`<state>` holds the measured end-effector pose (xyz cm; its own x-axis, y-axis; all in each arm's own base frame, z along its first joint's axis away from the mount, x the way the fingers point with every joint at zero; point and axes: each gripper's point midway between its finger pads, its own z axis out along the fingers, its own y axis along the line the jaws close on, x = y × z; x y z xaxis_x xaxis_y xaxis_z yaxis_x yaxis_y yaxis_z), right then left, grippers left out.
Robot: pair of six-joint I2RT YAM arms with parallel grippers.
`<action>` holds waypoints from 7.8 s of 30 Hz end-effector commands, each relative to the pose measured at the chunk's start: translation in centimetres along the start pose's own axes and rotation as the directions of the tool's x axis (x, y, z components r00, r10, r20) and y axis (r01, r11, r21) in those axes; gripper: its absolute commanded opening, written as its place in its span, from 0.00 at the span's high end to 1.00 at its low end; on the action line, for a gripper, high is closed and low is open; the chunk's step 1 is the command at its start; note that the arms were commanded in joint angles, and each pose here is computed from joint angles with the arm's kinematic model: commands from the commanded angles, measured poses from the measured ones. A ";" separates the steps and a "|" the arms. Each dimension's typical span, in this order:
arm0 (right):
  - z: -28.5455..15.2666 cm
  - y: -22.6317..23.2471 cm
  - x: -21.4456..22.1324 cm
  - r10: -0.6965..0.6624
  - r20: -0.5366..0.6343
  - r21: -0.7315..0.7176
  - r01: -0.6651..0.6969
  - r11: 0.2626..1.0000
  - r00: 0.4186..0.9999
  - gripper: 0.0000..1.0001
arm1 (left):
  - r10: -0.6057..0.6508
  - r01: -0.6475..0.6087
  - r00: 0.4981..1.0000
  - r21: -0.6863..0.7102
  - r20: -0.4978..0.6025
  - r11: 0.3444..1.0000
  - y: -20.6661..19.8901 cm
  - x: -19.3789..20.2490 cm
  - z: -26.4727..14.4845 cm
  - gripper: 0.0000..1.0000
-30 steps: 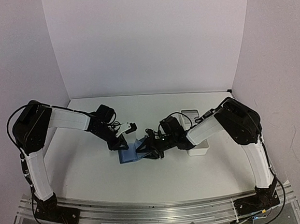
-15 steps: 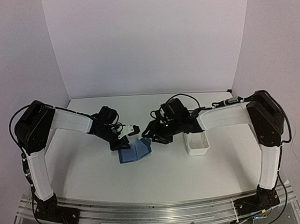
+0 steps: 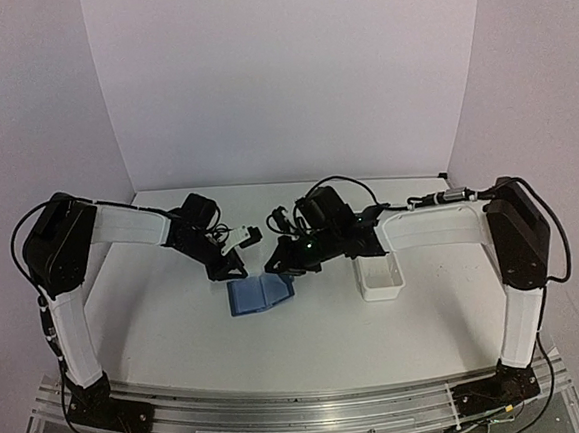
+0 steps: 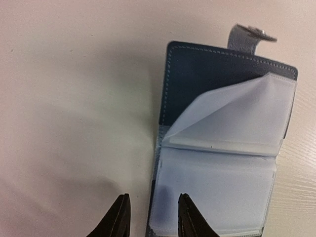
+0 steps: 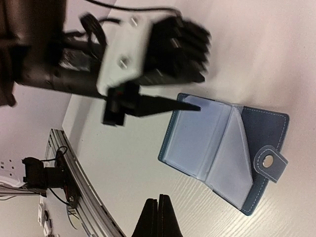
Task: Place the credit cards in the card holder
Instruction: Open the card holder at the center of the board, then pick up the credit card from the storage box, then insert the credit card into the card holder.
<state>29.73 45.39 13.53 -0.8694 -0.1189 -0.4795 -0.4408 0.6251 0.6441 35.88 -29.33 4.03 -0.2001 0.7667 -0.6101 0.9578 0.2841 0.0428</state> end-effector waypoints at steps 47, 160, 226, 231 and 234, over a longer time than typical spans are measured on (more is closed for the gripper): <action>5.5 -4.6 -6.0 -0.026 0.149 0.037 0.021 0.999 0.988 0.94 | 0.463 -0.470 0.876 0.021 0.136 0.882 -8.5 0.9 -3.1 0.41; -11.2 -25.7 -15.3 -0.795 -0.571 0.337 0.941 -0.001 0.204 1.00 | -0.110 0.096 0.906 0.054 0.409 0.994 2.4 -6.5 -3.6 0.01; 2.0 -5.8 -4.6 0.318 0.193 -0.150 -0.293 0.944 0.928 1.00 | 0.530 -0.545 0.834 0.073 0.155 0.835 -4.9 4.3 -1.4 0.03; 3.0 -7.6 -3.5 0.323 0.205 -0.121 -0.303 0.945 0.924 1.00 | 0.523 -0.533 0.844 0.082 0.114 0.842 -4.8 5.0 -0.4 0.12; 4.4 -8.0 -2.7 0.358 0.186 -0.153 -0.333 0.930 0.915 1.00 | 0.533 -0.541 0.840 0.095 0.098 0.836 -5.0 5.8 -0.1 0.17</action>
<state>36.48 43.03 7.69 -0.9163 0.2402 -0.3204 -0.1450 0.5469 0.8246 29.30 -27.36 2.30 0.3618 0.6871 -0.6300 0.9303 -0.2229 0.2912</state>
